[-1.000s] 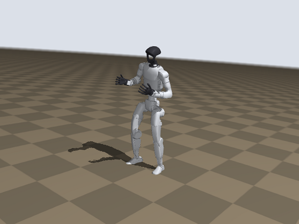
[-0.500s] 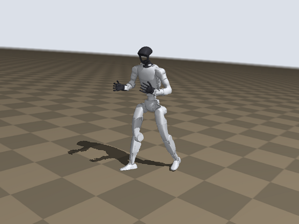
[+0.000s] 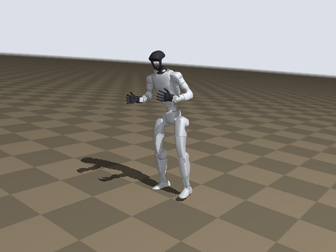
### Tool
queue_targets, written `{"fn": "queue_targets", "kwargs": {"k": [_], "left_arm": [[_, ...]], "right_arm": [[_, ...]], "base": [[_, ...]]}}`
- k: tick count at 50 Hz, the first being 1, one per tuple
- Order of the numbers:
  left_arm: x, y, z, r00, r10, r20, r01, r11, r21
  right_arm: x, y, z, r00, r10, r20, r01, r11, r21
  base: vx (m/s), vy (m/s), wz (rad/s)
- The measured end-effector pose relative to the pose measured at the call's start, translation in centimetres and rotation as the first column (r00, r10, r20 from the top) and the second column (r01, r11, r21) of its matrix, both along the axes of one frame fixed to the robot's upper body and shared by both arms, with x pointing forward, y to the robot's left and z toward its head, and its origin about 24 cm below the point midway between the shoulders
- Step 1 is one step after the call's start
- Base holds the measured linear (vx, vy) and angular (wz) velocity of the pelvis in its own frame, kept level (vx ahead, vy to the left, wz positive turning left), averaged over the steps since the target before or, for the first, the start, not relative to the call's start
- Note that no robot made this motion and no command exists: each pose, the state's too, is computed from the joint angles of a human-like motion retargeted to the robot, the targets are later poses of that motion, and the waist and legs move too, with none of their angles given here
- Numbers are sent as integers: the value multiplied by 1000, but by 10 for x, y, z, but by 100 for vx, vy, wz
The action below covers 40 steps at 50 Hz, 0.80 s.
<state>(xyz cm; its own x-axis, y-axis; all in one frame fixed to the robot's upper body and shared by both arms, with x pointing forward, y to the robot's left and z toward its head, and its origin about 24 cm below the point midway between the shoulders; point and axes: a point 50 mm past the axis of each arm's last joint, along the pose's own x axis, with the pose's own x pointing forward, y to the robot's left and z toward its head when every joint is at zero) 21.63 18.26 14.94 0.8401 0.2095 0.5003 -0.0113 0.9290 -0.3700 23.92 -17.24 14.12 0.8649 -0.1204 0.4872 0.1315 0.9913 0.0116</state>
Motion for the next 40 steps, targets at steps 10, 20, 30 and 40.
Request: {"fn": "queue_targets", "kwargs": {"k": [10,20,30,40], "left_arm": [[1,1,3,999,8,32,-6,999,-46],[4,11,8,998,51,49,-48,998,-51],[12,17,21,995,70,73,-75,994,77],[12,12,20,998,41,53,-48,990,133]], "right_arm": [[2,14,-3,998,63,-14,-63,997,-32],[7,30,2,993,120,-2,-120,992,-47],[8,31,-7,993,107,-42,-105,994,43],[3,32,-9,991,124,-42,-118,985,130]], "base": [[32,4,-59],[37,18,-57],[43,30,-27],[35,24,13]]}}
